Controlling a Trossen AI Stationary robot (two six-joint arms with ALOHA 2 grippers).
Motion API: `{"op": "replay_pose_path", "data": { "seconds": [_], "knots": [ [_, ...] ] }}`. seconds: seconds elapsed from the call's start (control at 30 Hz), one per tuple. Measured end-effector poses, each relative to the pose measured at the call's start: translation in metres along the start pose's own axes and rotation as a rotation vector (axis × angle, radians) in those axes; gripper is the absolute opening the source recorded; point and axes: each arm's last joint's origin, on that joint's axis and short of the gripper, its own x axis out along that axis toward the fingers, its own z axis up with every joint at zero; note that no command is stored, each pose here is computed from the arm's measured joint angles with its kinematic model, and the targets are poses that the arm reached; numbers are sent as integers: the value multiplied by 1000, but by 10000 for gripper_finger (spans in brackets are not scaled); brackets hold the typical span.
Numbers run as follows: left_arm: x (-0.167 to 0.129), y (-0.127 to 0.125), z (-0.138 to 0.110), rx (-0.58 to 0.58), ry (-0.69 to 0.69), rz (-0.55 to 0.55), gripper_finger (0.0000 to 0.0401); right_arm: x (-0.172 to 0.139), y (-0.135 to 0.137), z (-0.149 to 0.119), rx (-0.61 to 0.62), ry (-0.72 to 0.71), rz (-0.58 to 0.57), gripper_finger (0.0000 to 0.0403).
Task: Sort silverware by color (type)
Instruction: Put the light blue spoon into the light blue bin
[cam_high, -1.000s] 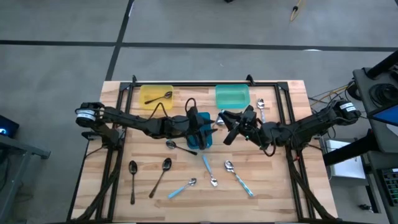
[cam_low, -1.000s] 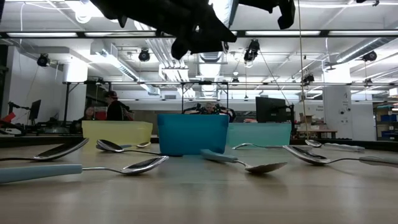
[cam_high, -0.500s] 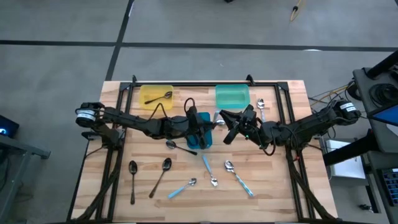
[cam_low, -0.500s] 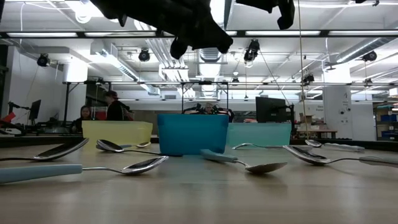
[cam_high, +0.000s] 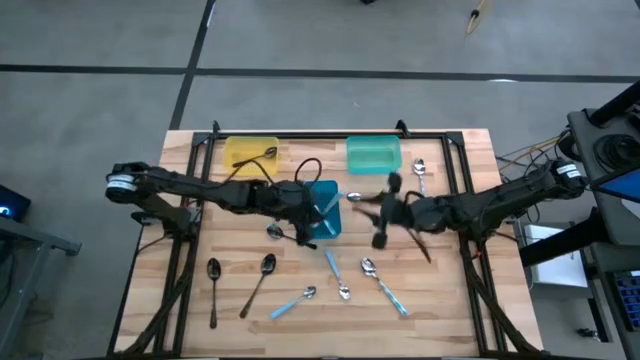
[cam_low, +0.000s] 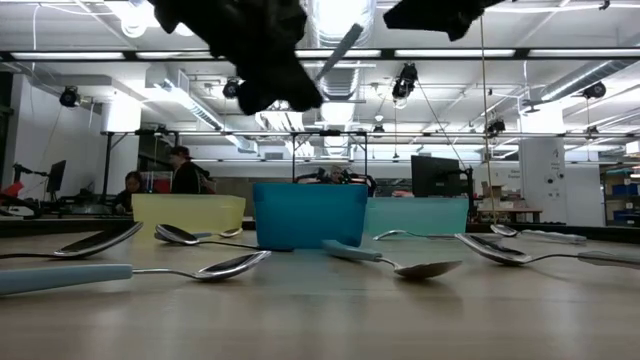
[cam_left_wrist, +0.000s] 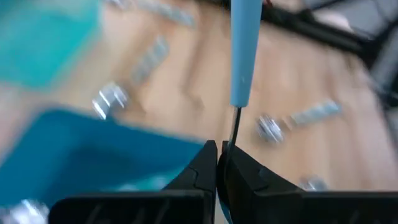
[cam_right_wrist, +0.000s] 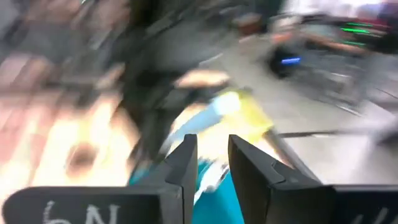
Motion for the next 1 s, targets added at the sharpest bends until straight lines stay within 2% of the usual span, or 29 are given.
{"op": "replay_pose_path", "data": {
  "seconds": [0.07,0.17,0.27,0.4,0.6,0.73,1.0],
  "knots": [
    [-5,3,-4,-50,83,-51,1,2,6,-1,-107,66,77,87],
    [-6,6,-9,-107,165,-86,0,10,14,1,-278,139,107,87],
    [-7,5,-13,-163,234,-153,0,20,23,12,-390,152,122,87],
    [-8,4,-17,-242,298,-199,0,36,31,31,-484,191,139,100],
    [-9,2,-16,-367,342,-256,0,60,44,50,-618,341,192,148],
    [-9,1,-16,-433,363,-286,0,75,53,52,-720,422,229,172],
    [-9,1,-16,-493,373,-276,0,102,58,49,-840,473,230,176]
  ]
}}
